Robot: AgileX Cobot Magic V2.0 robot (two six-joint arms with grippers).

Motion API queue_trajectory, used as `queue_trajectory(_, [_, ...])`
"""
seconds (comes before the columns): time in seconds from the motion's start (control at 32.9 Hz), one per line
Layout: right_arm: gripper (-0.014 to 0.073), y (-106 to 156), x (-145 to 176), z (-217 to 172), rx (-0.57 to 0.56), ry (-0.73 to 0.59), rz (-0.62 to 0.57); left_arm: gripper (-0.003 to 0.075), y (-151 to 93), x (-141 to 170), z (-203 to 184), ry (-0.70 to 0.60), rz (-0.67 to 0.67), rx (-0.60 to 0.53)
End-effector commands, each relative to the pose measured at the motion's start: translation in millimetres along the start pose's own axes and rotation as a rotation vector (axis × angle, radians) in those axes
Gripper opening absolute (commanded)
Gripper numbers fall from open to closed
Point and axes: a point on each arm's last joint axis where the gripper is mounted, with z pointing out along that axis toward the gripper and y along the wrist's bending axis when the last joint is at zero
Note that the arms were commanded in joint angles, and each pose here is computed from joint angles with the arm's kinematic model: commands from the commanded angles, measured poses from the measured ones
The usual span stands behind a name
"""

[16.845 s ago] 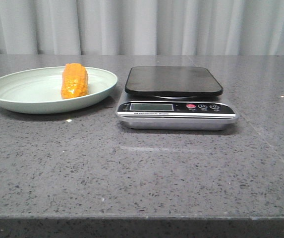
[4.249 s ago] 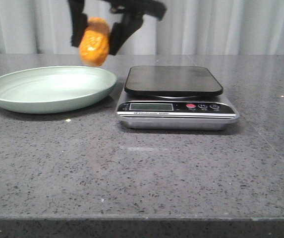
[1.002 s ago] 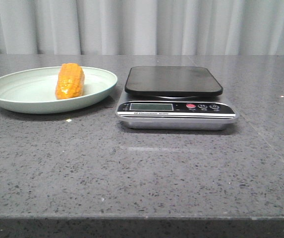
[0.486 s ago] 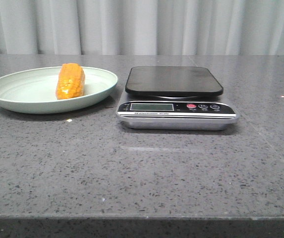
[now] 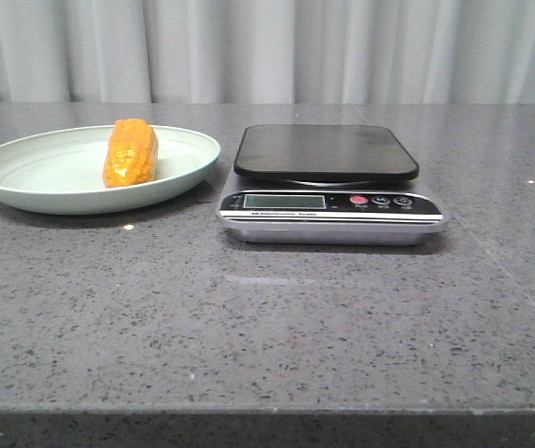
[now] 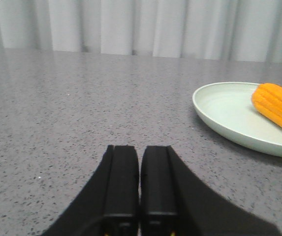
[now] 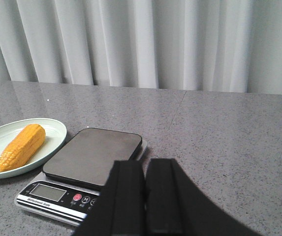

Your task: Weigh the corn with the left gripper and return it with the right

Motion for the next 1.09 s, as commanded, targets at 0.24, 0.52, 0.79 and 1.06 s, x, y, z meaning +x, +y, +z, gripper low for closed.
queue_trajectory(0.24, [0.0138, 1.1, -13.7, -0.9, 0.001, -0.087, -0.019, 0.0127, -0.5, -11.0, -2.3, -0.152, 0.018, 0.000])
queue_trajectory(0.52, [0.0138, 1.1, -13.7, -0.9, 0.001, -0.087, -0.019, 0.0127, -0.7, -13.2, -2.7, -0.177, -0.007, 0.004])
queue_trajectory(0.79, [0.0138, 1.1, -13.7, -0.9, 0.001, -0.087, -0.019, 0.0127, -0.7, -13.2, -2.7, -0.177, -0.007, 0.004])
queue_trajectory(1.06, [0.0138, 1.1, -13.7, -0.9, 0.001, -0.087, -0.019, 0.0127, -0.7, -13.2, -2.7, -0.177, -0.007, 0.004])
